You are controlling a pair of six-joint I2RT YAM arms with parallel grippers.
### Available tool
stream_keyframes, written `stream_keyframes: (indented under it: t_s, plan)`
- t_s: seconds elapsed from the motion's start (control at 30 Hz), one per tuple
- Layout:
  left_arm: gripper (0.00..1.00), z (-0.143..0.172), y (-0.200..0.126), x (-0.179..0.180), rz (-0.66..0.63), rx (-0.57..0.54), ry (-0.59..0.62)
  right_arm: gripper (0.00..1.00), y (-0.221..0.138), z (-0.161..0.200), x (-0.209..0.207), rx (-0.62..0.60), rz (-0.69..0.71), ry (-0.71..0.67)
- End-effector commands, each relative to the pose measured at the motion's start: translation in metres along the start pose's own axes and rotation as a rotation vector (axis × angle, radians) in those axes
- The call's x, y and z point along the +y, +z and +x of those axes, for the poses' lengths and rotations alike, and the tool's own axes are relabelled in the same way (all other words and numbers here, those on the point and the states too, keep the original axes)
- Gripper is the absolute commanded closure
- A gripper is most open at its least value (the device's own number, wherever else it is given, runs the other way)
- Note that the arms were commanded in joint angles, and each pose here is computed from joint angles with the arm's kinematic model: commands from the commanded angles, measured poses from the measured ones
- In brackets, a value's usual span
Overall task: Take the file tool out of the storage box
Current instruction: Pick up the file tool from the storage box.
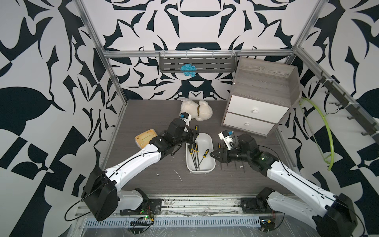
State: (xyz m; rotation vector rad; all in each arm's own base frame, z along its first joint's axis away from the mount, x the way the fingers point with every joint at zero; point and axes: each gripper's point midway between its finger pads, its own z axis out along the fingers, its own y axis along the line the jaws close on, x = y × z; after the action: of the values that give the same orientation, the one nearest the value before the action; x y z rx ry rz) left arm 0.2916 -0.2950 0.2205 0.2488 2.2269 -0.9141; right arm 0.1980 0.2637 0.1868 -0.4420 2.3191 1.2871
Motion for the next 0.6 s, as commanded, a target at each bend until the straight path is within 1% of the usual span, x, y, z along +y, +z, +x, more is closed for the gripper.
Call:
stream_keyframes:
  t_s: [0.0, 0.3, 0.4, 0.5, 0.57]
  plan:
    - [0.95, -0.008, -0.006, -0.009, 0.050, -0.030, 0.003, 0.59, 0.017, -0.021, 0.031, -0.008, -0.076, -0.027]
    - [0.95, -0.006, -0.007, -0.008, 0.042, -0.019, 0.008, 0.59, 0.053, -0.021, 0.038, 0.025, -0.015, -0.077]
    - [0.95, -0.005, -0.007, -0.007, 0.036, -0.012, 0.004, 0.64, 0.058, -0.025, 0.032, 0.021, 0.019, -0.079]
    - [0.95, -0.005, -0.009, -0.004, 0.011, -0.014, 0.009, 0.72, 0.059, -0.028, 0.024, 0.009, 0.061, -0.081]
    - [0.95, -0.005, -0.009, -0.002, 0.005, -0.014, 0.010, 0.73, 0.058, -0.028, 0.021, 0.017, 0.087, -0.080]
